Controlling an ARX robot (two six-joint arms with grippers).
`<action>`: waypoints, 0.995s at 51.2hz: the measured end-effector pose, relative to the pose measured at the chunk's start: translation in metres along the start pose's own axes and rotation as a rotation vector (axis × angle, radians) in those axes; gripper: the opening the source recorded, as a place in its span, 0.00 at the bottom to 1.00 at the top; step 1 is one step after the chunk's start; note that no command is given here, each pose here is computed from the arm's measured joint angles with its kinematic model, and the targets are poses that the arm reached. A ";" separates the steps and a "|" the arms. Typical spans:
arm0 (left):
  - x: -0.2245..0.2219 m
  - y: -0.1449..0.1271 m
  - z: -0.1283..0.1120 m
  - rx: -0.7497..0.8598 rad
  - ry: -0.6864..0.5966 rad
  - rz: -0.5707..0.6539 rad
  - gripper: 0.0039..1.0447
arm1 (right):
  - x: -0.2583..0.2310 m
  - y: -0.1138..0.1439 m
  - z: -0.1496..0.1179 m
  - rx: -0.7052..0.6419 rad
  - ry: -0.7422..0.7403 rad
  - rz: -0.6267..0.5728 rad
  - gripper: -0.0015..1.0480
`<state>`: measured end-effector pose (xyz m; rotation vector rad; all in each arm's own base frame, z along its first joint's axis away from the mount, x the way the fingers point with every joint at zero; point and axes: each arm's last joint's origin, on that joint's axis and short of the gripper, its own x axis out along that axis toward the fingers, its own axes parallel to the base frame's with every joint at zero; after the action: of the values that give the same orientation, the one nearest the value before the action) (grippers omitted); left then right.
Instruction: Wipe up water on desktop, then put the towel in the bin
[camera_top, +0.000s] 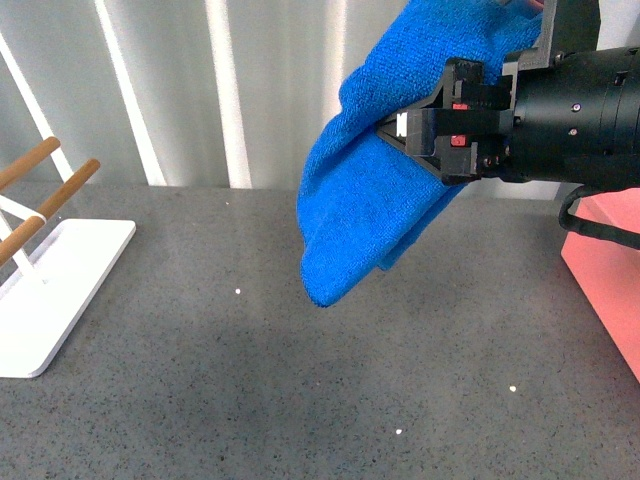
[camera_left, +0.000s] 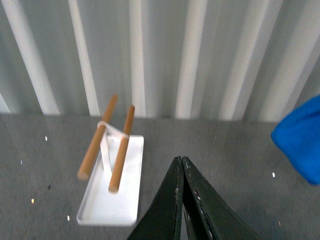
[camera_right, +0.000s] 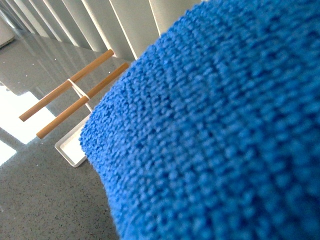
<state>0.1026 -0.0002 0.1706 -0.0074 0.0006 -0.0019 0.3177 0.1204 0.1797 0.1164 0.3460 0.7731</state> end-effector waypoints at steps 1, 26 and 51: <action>-0.002 0.000 -0.001 0.000 0.007 0.000 0.03 | 0.000 0.000 0.000 0.001 0.001 0.000 0.05; -0.006 0.000 0.000 0.000 -0.020 0.000 0.55 | 0.021 -0.012 -0.052 -0.030 0.389 -0.169 0.05; -0.006 0.000 0.000 0.003 -0.020 0.000 0.94 | 0.089 -0.056 -0.102 -0.390 1.019 -0.343 0.05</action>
<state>0.0965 -0.0002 0.1709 -0.0048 -0.0193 -0.0016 0.3777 0.1406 0.0480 -0.7164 1.1339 0.4926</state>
